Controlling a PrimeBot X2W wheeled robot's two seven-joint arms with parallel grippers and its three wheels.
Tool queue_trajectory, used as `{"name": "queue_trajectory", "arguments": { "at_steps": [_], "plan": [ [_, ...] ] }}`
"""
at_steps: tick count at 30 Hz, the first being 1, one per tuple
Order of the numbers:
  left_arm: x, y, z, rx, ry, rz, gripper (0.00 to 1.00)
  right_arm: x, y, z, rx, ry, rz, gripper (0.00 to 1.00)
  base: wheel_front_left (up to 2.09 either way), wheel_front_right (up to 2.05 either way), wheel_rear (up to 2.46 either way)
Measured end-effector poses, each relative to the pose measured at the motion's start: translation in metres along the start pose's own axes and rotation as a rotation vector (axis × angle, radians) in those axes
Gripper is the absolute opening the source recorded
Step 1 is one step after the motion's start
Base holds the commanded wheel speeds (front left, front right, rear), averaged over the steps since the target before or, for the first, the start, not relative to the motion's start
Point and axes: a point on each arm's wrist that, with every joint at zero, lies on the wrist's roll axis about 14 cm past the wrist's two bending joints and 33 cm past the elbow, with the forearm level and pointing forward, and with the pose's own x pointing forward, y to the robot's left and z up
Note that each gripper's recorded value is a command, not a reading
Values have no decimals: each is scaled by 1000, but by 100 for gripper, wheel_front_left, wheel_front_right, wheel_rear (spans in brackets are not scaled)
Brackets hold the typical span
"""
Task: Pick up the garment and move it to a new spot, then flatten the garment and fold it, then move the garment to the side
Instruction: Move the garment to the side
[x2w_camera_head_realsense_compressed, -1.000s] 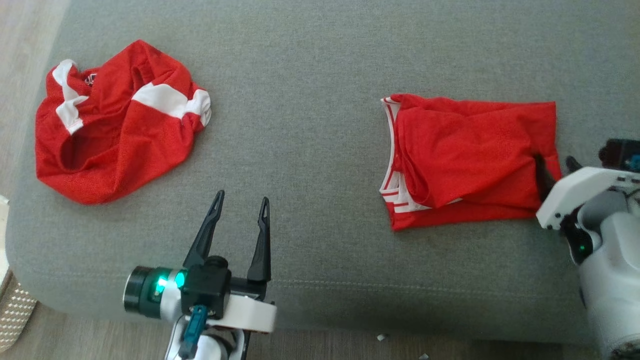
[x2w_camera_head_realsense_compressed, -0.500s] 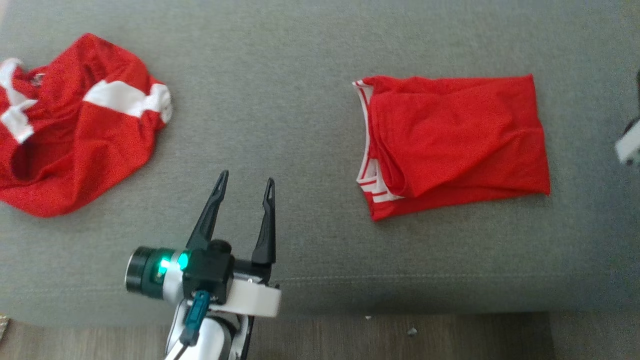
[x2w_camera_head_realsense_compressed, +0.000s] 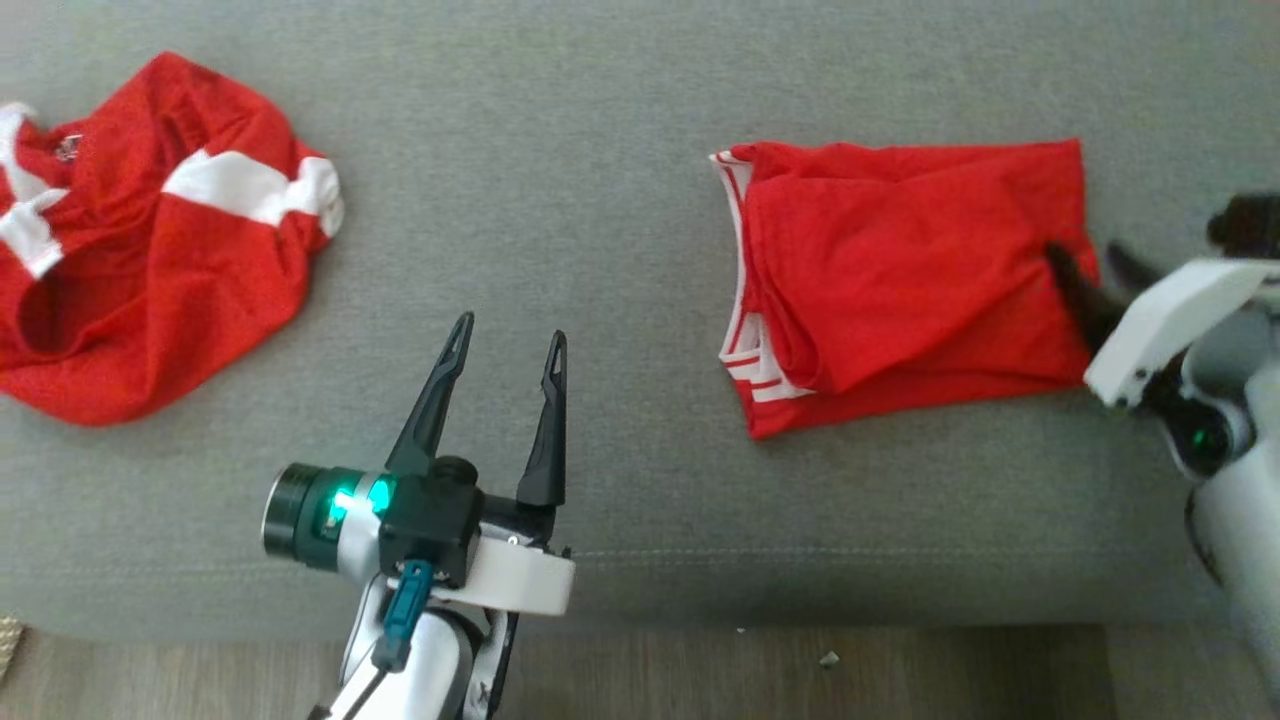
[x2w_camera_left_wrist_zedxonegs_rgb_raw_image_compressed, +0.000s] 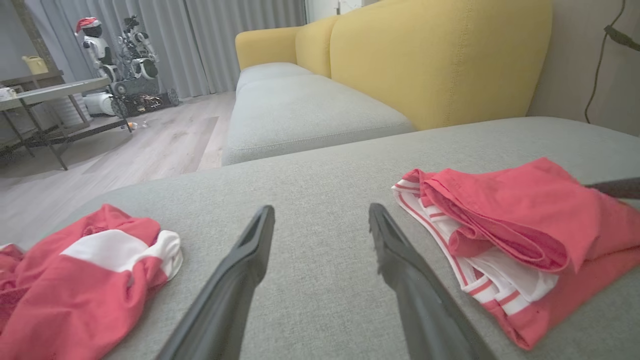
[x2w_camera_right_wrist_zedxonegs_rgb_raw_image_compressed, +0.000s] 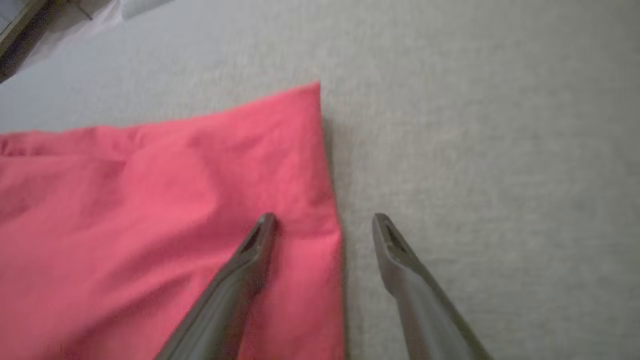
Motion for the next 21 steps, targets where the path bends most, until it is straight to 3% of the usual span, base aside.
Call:
{"name": "queue_trajectory", "arguments": {
  "at_steps": [2,3,4,5,7,11,17,21],
  "plan": [
    [-3,4,2,6,-3,14,100,0,8,-20,19,78,22,100,0,0,0],
    [-5,6,3,10,-4,22,100,-1,12,-24,24,99,34,91,0,0,0],
    [-7,8,4,13,-6,29,100,-1,15,-24,16,116,45,37,0,0,0],
    [-8,9,6,15,-10,34,100,-2,15,-24,4,126,51,3,0,0,0],
    [-9,11,7,17,-12,42,100,-4,18,-21,2,118,65,0,0,0,0],
    [-12,8,1,10,8,42,100,-11,-10,-13,-15,64,11,0,0,0,0],
    [-4,-3,-5,-6,16,5,100,-31,-83,19,-41,-38,-162,0,0,0,0],
    [5,-10,-9,-15,18,-22,100,-46,-131,43,-131,-59,-298,0,0,0,0]
  ]
}}
